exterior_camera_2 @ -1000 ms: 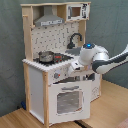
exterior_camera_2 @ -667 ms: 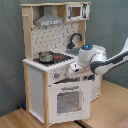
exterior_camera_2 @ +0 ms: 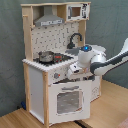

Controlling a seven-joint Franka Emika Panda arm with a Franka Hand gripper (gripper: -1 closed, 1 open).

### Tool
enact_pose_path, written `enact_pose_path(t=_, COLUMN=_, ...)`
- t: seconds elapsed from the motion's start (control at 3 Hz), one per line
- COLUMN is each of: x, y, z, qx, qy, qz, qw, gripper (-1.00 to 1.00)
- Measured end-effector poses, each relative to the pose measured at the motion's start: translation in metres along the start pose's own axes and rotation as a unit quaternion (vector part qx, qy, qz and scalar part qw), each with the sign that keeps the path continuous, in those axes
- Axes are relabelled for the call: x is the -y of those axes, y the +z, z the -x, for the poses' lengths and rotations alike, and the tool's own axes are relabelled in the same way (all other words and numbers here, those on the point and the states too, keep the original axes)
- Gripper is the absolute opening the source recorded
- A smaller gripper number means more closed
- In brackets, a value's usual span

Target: Play with the kitchen

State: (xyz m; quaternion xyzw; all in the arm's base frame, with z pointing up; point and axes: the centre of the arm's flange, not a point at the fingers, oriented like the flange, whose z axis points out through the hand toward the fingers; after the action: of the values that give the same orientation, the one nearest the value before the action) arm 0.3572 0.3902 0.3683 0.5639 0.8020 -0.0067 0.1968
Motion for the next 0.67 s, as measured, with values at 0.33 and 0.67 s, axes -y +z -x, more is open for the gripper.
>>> enact_pose_path(t=0.33, x=-0.005, y=0.012, z=0.011, qx=0.005, qy=0.025, qz=-0.01, qw=0.9996, gripper=-1.0)
enact_pose_path(t=0.67, x=-0.002, y=0.029, z=0.002, qx=0.009, qy=0.037, qz=-0.019, qw=0.9991, gripper=-1.0)
